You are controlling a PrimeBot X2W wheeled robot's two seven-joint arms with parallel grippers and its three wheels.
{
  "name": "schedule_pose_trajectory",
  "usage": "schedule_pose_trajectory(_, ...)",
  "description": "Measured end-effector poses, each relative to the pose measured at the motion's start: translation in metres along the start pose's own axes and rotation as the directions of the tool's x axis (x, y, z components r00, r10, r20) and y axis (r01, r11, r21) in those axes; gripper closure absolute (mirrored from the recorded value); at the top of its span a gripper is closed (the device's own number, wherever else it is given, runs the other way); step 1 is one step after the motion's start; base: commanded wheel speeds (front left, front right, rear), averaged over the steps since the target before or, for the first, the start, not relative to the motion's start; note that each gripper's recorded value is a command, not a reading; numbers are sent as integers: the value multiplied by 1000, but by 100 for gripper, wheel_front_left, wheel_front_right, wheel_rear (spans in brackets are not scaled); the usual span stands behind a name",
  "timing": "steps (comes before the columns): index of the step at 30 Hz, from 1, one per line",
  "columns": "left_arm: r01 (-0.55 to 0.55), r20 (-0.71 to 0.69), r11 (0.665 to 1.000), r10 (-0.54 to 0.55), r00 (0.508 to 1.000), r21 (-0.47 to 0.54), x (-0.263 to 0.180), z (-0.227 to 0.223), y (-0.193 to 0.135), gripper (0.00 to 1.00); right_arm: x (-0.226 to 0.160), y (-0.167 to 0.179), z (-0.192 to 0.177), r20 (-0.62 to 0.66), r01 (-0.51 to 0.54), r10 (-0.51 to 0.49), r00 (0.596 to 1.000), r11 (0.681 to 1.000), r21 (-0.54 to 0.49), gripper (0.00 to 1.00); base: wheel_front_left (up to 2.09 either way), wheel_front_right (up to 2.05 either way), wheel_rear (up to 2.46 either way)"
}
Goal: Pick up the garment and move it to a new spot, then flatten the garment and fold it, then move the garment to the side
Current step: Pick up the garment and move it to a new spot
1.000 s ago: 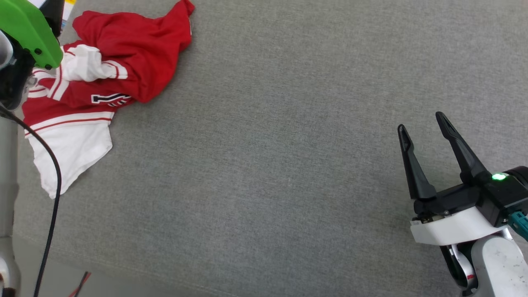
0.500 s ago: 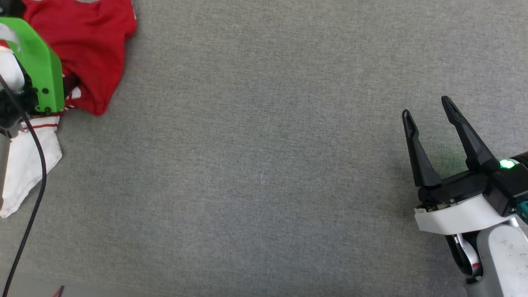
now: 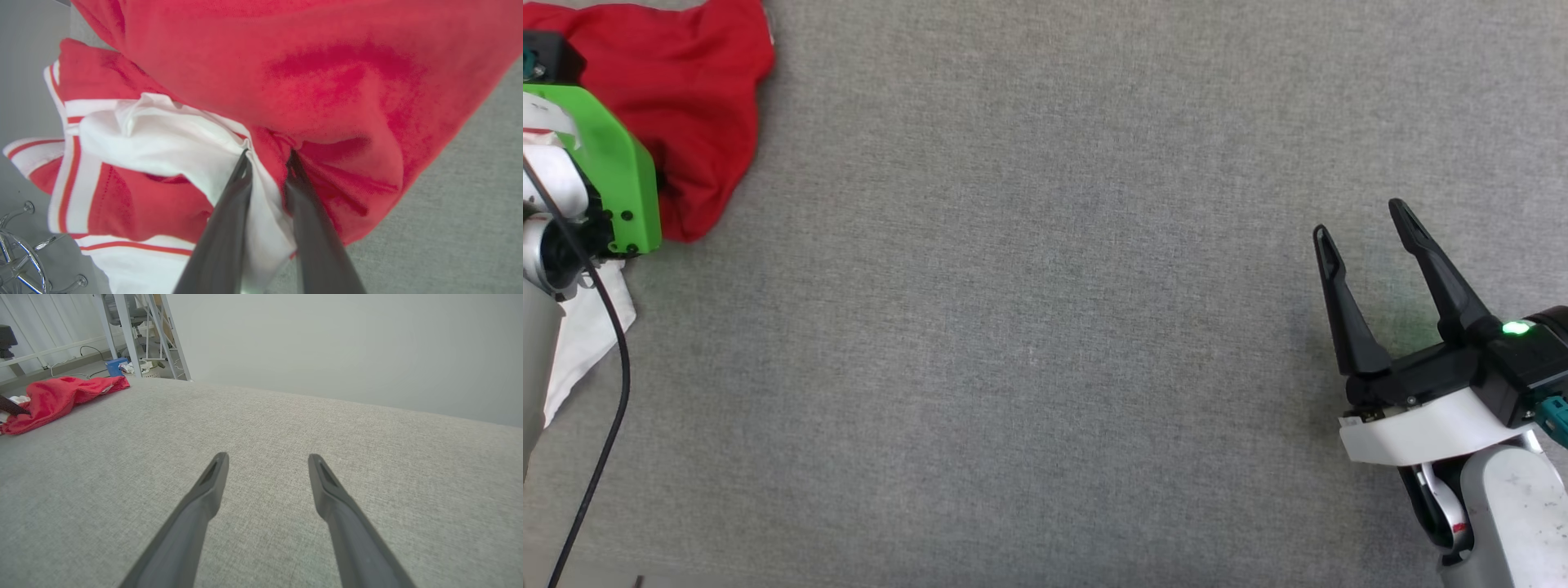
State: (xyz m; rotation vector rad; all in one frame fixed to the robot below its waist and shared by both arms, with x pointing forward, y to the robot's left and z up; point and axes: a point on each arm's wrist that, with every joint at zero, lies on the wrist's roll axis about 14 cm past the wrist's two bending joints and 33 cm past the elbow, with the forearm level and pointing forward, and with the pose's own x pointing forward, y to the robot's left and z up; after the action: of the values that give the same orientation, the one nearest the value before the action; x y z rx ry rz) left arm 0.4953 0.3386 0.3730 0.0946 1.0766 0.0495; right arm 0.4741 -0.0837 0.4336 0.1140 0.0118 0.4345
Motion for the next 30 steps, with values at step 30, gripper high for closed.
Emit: schedule_pose_trajectory(30,128,508,702,-617,602,701,-174,114,-265,100,-55,-14,105,223,181,-170,960,983,-32,0,0,0,0)
